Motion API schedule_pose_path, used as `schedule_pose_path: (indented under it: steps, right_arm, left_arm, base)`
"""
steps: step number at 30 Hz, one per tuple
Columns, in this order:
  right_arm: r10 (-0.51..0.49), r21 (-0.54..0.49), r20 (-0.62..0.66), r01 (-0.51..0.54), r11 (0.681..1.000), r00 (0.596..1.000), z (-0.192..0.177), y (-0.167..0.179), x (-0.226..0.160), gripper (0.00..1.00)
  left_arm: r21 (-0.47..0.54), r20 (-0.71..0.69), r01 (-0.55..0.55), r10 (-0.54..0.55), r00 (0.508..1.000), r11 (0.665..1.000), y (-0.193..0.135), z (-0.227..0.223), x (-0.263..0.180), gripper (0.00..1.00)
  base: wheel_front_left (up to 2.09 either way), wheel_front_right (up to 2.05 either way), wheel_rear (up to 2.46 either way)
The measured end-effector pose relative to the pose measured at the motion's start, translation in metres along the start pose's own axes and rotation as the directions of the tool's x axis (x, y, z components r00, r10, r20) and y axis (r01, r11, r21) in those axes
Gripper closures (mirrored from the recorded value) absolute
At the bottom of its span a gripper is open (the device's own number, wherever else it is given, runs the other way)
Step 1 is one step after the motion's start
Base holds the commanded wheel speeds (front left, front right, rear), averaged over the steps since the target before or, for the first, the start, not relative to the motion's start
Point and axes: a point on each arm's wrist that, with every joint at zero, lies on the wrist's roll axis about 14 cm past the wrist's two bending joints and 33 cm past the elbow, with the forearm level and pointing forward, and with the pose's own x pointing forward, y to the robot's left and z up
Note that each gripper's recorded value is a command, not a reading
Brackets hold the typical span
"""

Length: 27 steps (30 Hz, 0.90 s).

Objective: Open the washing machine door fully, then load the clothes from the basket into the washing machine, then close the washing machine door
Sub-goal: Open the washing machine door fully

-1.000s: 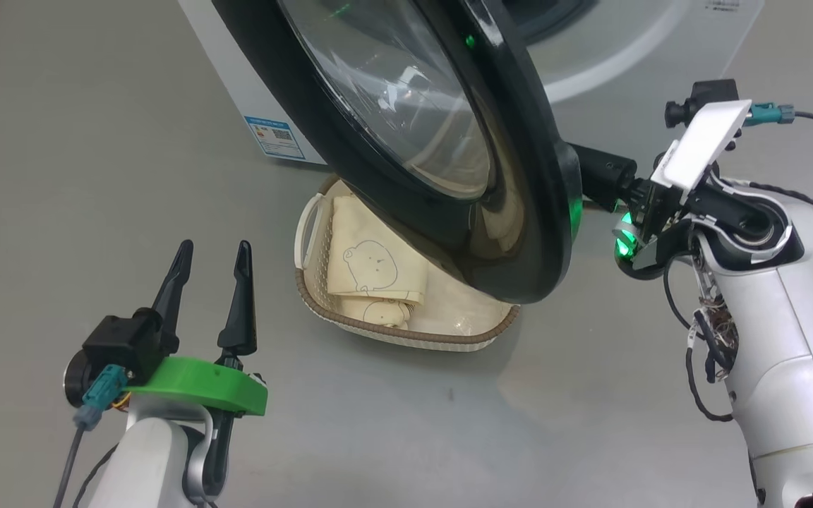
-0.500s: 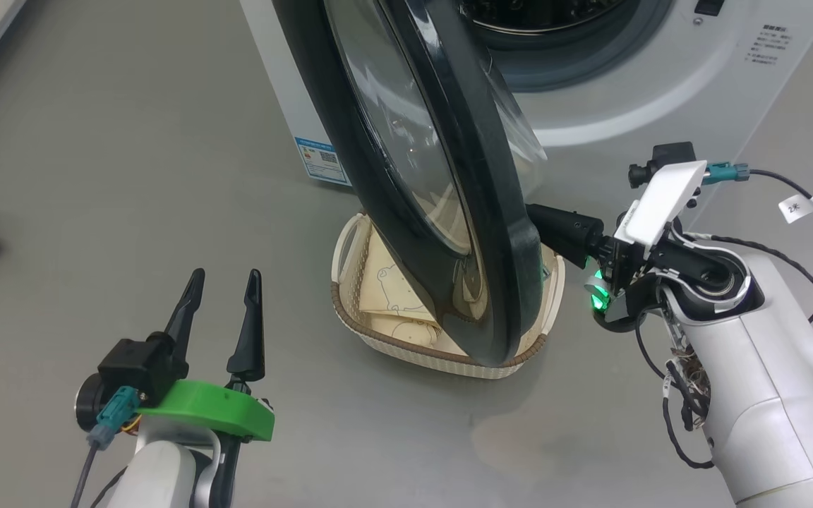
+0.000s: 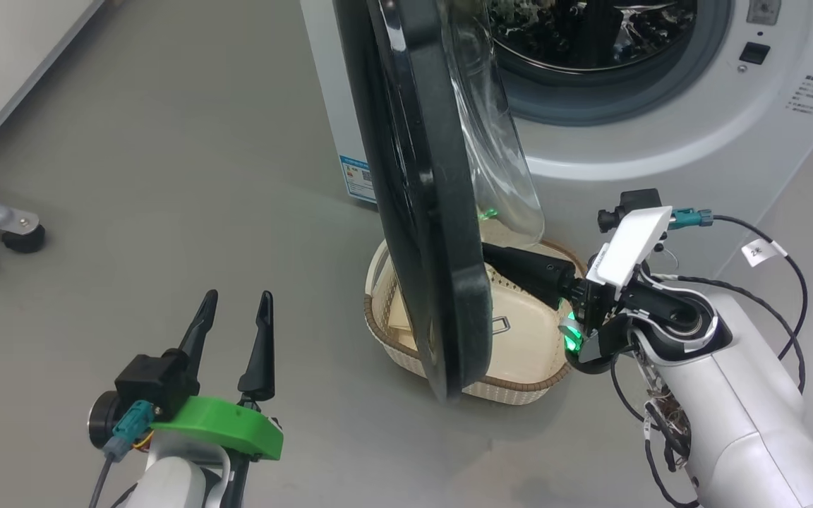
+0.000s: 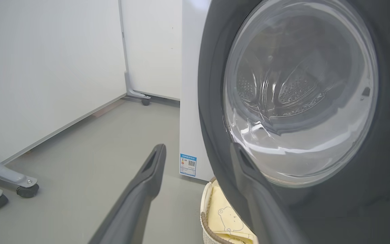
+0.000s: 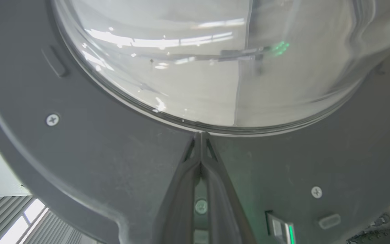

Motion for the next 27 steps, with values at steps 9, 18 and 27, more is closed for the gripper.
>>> schedule_pose_path:
  steps: [9, 18, 27]
  right_arm:
    - [0.048, 0.041, -0.126, -0.043, 0.998, 0.991, -0.049, 0.012, 0.026, 1.0]
    - [0.064, 0.071, -0.159, -0.054, 0.996, 0.985, -0.07, 0.016, 0.037, 1.0]
    - [0.057, 0.095, -0.172, -0.041, 0.995, 0.983, -0.086, 0.012, 0.043, 1.0]
  left_arm:
    - [-0.008, 0.02, -0.03, 0.03, 0.999, 1.0, 0.012, 0.006, -0.016, 0.0]
    - [-0.012, 0.032, -0.054, 0.054, 0.998, 0.998, 0.019, 0.009, -0.021, 0.0]
    - [-0.008, 0.045, -0.057, 0.057, 0.997, 0.998, 0.021, 0.013, -0.023, 0.0]
  base:
    - [0.0, 0.0, 0.0]
    - [0.0, 0.0, 0.0]
    - [0.0, 0.0, 0.0]
